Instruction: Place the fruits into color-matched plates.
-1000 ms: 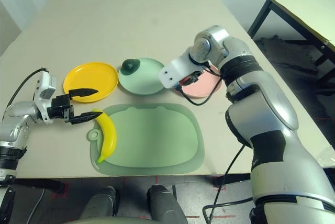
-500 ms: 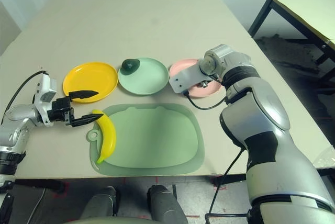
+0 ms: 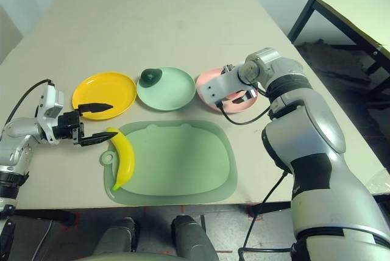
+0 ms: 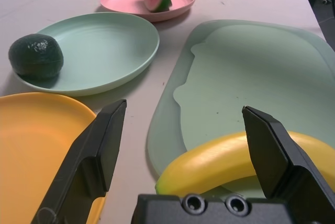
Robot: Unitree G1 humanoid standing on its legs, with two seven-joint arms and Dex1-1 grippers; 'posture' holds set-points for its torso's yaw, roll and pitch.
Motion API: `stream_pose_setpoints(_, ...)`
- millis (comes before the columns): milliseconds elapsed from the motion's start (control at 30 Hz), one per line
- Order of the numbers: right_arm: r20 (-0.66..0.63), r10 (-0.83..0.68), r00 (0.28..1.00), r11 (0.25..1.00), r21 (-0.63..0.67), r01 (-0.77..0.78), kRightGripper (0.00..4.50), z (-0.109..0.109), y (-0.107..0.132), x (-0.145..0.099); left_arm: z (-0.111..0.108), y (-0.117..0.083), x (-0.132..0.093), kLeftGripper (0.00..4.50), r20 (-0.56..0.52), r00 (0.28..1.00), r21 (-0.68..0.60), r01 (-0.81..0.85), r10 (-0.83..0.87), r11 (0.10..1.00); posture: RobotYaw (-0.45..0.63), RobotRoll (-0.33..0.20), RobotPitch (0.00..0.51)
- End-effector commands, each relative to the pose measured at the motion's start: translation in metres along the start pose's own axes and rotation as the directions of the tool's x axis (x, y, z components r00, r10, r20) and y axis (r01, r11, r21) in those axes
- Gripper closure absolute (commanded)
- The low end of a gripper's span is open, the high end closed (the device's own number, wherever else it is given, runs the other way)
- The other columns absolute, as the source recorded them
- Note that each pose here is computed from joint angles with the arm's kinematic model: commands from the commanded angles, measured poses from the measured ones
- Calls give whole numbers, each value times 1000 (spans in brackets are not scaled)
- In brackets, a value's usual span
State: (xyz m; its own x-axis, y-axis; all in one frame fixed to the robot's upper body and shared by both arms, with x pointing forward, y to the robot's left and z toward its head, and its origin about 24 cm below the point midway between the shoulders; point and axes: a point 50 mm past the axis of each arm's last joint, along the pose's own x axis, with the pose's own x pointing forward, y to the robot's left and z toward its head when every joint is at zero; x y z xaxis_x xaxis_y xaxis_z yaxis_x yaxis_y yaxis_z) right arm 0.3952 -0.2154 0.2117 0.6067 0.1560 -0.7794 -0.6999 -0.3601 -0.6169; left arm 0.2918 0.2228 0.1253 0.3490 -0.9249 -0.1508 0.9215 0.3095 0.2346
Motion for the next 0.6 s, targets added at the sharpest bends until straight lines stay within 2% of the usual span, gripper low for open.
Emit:
stream_pose_setpoints(33,98,-94,991,990,113,82,10,0,-11,-13,-1,1,-1,0,-26,1000,8,14,-14,1000,-74,0,107)
stream_pose_setpoints(133,172,-177,969,963,233,134,10,1,-14,-17,-1,2,0,0,-25,1000,7,13,-13,1000,-83,0,108)
stream_pose_setpoints(233,253,-293,922,900,400,176,10,7,-18,-15,-1,3,0,0,-23,1000,9,14,-14,1000,-87,0,110)
stream_pose_setpoints(333,292,-436,851,761,624,176,10,12,-12,-9,1,5,0,0,-20,1000,13,15,-14,1000,-78,0,114)
stream_pose_setpoints(400,297,-530,795,643,751,148,10,19,-5,-8,1,5,-1,0,-19,1000,12,14,-13,1000,-78,0,115)
stream_pose_setpoints(500,305,-633,711,480,876,51,10,36,7,-14,1,5,-3,0,-22,1000,11,9,-9,1000,-71,0,116)
stream_pose_setpoints(600,266,-671,692,362,932,-7,10,46,33,-19,2,5,-4,0,-24,1000,15,4,-4,1000,-57,0,120)
